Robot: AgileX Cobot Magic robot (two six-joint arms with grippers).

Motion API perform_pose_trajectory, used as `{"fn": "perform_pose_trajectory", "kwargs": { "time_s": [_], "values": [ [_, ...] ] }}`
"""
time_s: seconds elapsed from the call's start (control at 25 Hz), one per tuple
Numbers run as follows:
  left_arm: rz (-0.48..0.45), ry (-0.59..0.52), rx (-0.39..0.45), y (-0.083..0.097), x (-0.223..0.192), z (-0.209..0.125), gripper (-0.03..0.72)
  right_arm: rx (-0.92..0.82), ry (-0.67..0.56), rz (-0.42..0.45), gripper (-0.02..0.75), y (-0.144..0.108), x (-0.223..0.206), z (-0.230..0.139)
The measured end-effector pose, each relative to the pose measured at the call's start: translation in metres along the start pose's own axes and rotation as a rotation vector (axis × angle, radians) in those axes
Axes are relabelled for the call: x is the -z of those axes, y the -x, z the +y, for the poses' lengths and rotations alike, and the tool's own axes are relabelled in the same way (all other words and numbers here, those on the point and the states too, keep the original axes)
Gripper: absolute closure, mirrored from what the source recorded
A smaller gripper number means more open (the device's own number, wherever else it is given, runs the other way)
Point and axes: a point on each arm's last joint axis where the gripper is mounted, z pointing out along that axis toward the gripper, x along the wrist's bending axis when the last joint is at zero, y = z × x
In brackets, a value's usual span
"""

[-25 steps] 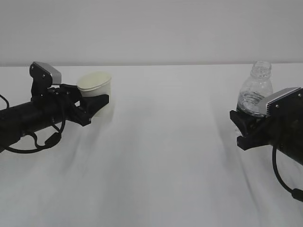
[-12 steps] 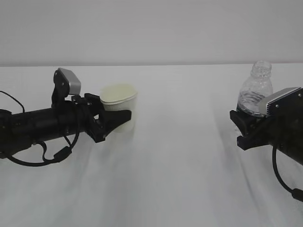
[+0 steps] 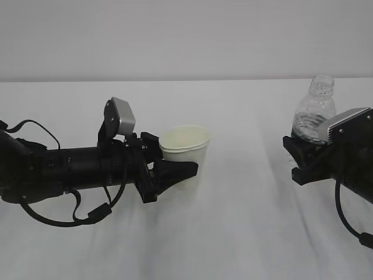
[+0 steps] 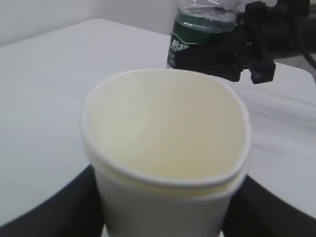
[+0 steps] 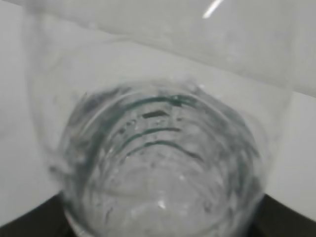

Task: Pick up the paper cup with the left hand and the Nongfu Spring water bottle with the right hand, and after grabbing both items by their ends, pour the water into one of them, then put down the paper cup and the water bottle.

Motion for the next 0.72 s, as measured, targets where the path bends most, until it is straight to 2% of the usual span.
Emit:
{"fn": "perform_pose_trajectory", "kwargs": {
  "time_s": [0.2, 0.48, 0.72],
  "values": [
    [-0.041, 0.012, -0.02, 0.008, -0.012, 0.006, 0.235, 0.0, 0.0, 0.0, 0.318, 0.0, 0.0, 0.0],
    [-0.093, 0.08, -0.052, -0.002, -0.031, 0.038, 0.235, 0.004, 0.001, 0.003, 0.318, 0.0, 0.0, 0.0],
    [-0.11, 0.073, -0.033, -0.004, -0.035, 0.036, 0.235, 0.017, 0.001, 0.005, 0.318, 0.0, 0.0, 0.0]
  ]
}}
